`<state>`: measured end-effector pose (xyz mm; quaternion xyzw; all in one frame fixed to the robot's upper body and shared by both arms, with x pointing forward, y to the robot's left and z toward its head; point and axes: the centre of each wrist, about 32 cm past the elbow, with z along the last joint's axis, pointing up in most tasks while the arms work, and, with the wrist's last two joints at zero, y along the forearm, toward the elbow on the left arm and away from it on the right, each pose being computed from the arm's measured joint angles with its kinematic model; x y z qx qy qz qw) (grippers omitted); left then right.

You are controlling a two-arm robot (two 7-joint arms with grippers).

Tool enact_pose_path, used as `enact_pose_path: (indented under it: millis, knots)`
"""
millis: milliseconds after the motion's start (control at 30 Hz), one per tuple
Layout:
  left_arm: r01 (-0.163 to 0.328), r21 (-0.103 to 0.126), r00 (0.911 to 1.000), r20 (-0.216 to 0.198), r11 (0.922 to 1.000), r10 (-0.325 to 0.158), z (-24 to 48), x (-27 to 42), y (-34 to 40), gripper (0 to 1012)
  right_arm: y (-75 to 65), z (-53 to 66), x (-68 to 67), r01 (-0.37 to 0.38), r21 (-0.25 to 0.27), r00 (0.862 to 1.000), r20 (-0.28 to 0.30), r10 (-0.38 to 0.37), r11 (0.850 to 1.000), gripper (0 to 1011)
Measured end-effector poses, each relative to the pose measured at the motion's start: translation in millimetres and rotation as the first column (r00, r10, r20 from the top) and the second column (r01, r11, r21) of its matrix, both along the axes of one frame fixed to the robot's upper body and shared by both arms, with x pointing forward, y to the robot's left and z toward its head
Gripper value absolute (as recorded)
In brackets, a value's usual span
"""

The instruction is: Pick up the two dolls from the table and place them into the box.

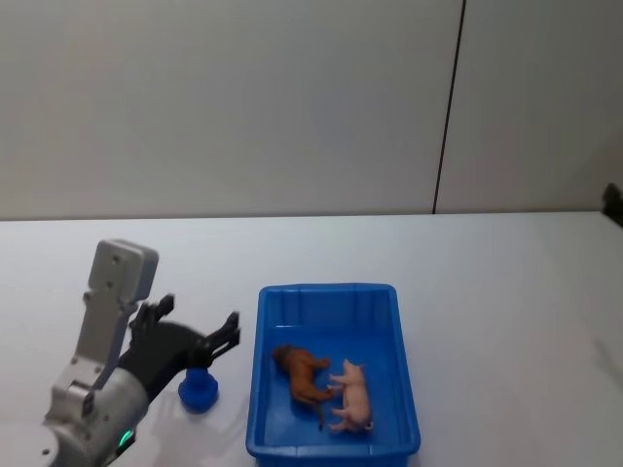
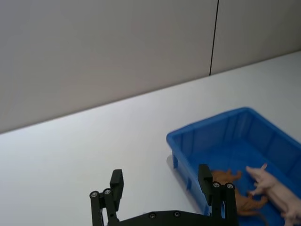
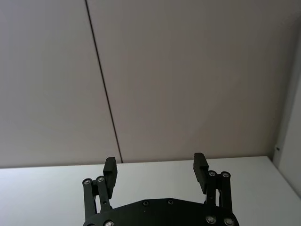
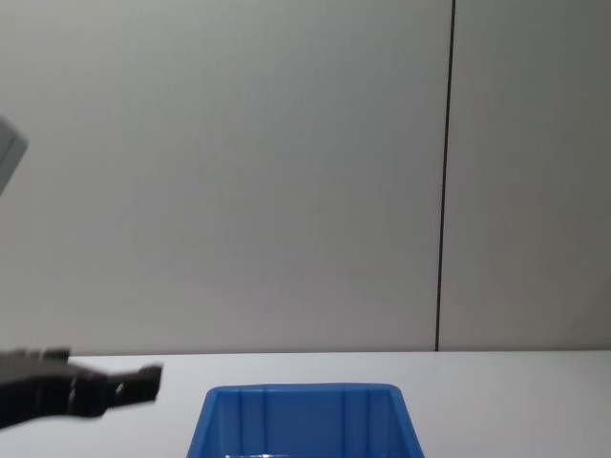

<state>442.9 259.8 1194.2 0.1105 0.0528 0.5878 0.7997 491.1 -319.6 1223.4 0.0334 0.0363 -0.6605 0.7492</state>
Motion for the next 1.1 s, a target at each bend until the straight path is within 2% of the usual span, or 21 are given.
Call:
enact_pose_path:
  millis: [33,200,233,400,500,633,833,1100]
  knots:
    - [-0.009,0.001,0.9997,-0.021,1.0,0.009,-2.3,-2.2,2.7,1004,-1.3,0.2,-0.1,0.007,0.001,1.0,0.003,-0.007,1.0,1001]
    - [-0.026,0.002,0.9968,-0.076,0.9997,0.026,-9.3,-7.1,9.2,1004,-8.9,0.7,-0.6,0.044,0.008,0.999,0.018,-0.044,0.999,1001]
    - [-0.031,0.004,0.995,-0.095,0.9995,0.031,-12.7,-8.5,11.9,1004,-9.9,0.8,-0.6,0.05,0.009,0.999,0.02,-0.05,0.999,1001]
    - [-0.036,0.0,0.9899,-0.137,0.9994,0.035,-20.7,-10.5,17.4,1004,-14.5,1.3,-1.0,0.071,0.013,0.997,0.029,-0.072,0.997,1001]
    - [-0.026,-0.01,0.9866,-0.162,0.9996,0.024,-26.8,-10.4,20.6,1004,-16.5,1.7,-1.1,0.081,0.014,0.996,0.033,-0.081,0.997,1001]
    - [-0.016,-0.021,0.9844,-0.176,0.9997,0.012,-31.8,-9.7,22.1,1004,-18.2,1.9,-1.2,0.09,0.015,0.995,0.037,-0.09,0.996,1001]
    - [0.012,-0.051,0.9818,-0.189,0.9986,-0.021,-41.7,-6.5,22.7,1004,-20.2,2.2,-1.3,0.099,0.017,0.994,0.041,-0.1,0.995,1001]
    - [0.024,-0.061,0.9794,-0.199,0.9979,-0.035,-49.9,-3.9,24.0,1004,-21.5,2.2,-1.5,0.106,0.018,0.993,0.043,-0.107,0.994,1001]
